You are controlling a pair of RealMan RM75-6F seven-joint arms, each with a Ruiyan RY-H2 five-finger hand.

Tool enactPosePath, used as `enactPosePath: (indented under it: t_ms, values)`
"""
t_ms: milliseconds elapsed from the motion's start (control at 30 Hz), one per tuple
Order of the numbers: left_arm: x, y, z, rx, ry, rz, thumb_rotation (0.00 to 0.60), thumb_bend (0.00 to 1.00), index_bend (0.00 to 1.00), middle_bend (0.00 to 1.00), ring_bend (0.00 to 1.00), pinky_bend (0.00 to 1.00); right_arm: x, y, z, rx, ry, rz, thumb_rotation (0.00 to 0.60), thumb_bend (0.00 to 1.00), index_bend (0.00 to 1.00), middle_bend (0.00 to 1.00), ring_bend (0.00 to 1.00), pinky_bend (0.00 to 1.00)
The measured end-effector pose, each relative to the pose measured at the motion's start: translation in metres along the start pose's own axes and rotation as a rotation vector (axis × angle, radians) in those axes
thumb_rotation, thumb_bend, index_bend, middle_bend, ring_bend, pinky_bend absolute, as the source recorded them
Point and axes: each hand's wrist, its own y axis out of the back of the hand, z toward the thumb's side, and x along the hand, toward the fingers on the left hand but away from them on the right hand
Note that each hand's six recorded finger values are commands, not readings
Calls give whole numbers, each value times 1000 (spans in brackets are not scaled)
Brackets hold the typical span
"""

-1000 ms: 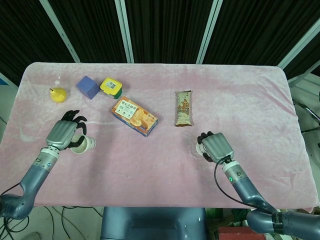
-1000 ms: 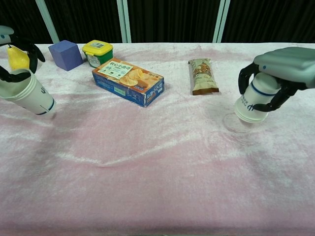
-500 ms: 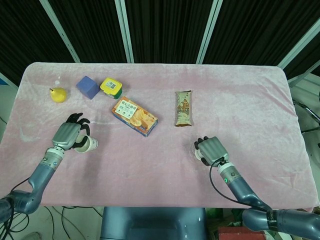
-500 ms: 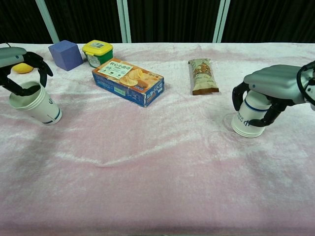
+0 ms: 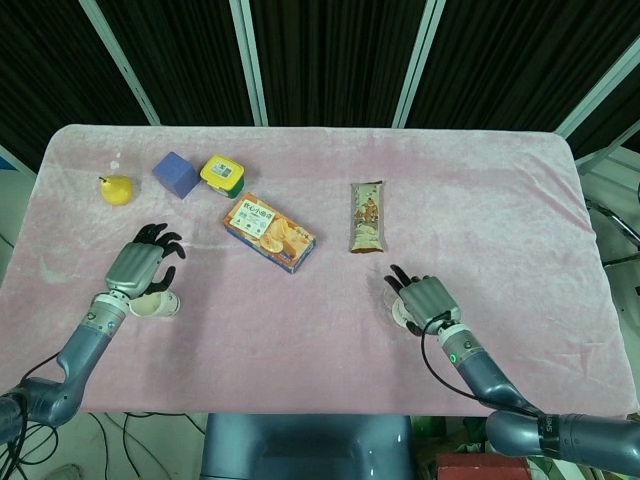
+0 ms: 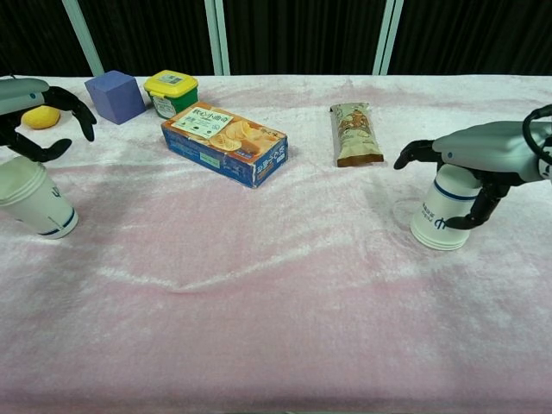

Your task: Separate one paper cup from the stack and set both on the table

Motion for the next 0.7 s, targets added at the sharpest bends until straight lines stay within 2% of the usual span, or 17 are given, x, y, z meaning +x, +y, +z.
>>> enactPosePath:
  t_ms: [167,333,500,600,700]
  values:
    - [-2,9,0,-18,-4,18,600,467,302,126,0,0,4,11,-7,-34,-16,-17,600,102,72,0,199,243]
    - [-5,28,-2,-44,-2,69,600,418,157,39,0,0,11,26,-20,-63,-43,-62,600,80,60,0,168,221]
    - [-17,41,2,-34,-21,90,600,417,147,38,0,0,27,37,-45,-136,-89,-106,600,81,59,0,170,211]
    - [-35,48,6,-13,-31,117,600,417,143,39,0,0,47,41,-73,-144,-152,-159,600,80,60,0,171,211]
    - [-65,55,9,16,-21,169,600,416,139,38,0,0,68,37,-90,-110,-199,-223,600,81,60,0,172,211]
